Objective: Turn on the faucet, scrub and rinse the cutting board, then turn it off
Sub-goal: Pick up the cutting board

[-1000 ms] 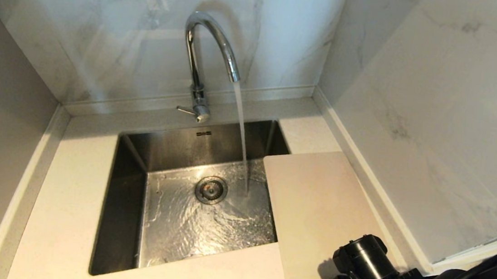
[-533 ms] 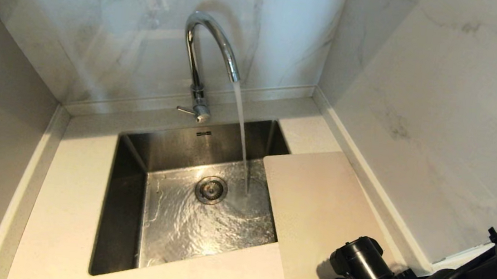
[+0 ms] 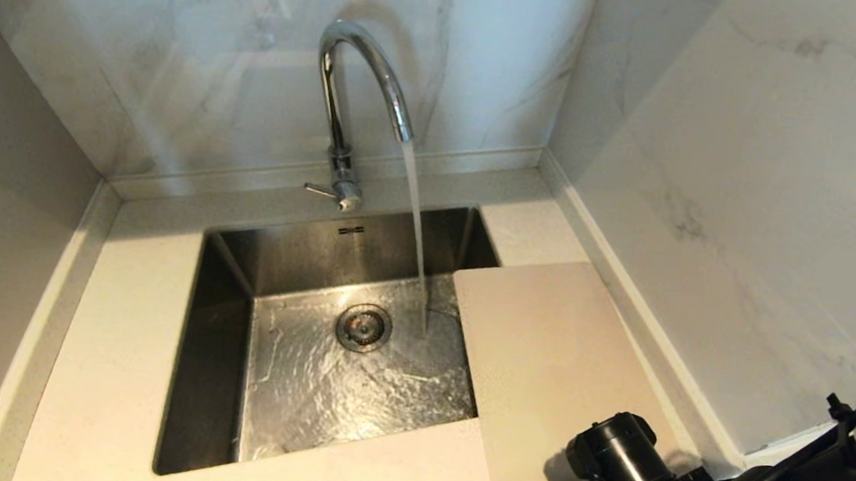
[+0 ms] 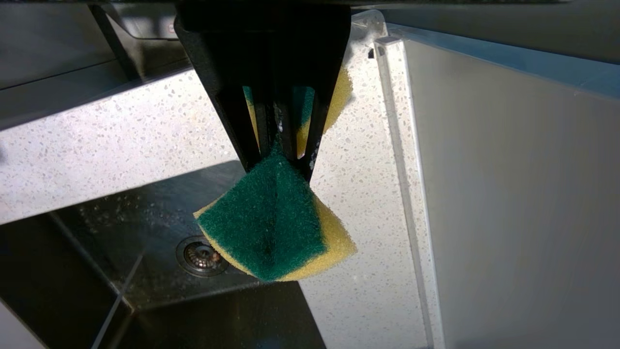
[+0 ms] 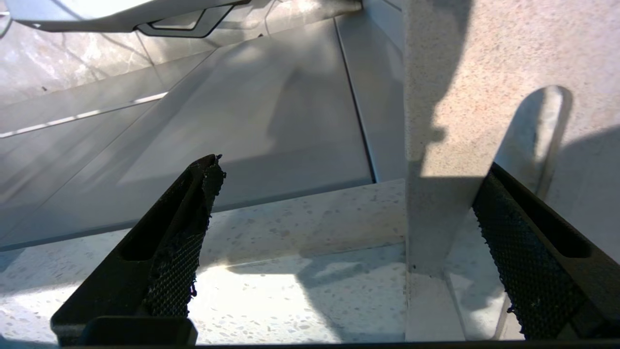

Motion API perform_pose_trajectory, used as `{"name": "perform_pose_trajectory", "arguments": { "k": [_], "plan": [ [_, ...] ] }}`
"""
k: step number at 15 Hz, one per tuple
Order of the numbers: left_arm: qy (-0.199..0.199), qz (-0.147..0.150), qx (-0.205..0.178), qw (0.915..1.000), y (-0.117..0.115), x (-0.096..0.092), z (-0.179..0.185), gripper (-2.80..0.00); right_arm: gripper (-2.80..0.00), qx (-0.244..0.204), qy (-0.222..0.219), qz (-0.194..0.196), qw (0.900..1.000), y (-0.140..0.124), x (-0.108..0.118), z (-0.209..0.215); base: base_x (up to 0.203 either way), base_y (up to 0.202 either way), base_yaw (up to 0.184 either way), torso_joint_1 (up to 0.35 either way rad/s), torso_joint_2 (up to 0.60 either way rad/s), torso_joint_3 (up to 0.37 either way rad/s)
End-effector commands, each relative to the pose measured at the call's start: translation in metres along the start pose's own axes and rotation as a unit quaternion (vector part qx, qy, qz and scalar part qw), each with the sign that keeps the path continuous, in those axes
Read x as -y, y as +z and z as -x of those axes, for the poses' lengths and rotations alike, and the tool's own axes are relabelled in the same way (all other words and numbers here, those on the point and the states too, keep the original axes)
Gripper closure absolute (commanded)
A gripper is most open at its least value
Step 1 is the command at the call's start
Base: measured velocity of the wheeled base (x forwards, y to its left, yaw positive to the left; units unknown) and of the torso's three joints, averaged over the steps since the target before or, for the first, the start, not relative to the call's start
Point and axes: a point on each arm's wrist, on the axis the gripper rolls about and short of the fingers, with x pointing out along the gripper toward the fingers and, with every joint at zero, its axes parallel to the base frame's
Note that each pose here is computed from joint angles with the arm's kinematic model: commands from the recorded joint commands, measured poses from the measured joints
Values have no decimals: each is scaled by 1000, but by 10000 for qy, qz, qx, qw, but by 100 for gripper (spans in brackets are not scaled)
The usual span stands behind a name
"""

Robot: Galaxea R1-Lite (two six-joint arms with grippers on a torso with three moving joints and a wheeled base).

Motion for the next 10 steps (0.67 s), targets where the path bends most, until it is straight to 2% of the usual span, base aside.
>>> {"name": "perform_pose_trajectory", "arguments": {
  "k": [1,7,10],
  "plan": [
    [2,-2,-5,10000,0,0,0,0,-280,-54,129,49,9999,0,-1,-6,0,0,0,0,0,0],
    [2,3,-4,10000,0,0,0,0,-280,-142,340,58,9993,0,-3,-18,0,0,0,0,0,0],
    [2,3,-4,10000,0,0,0,0,-280,-42,98,36,9999,3,1,-33,0,0,0,0,0,0]
  ]
}}
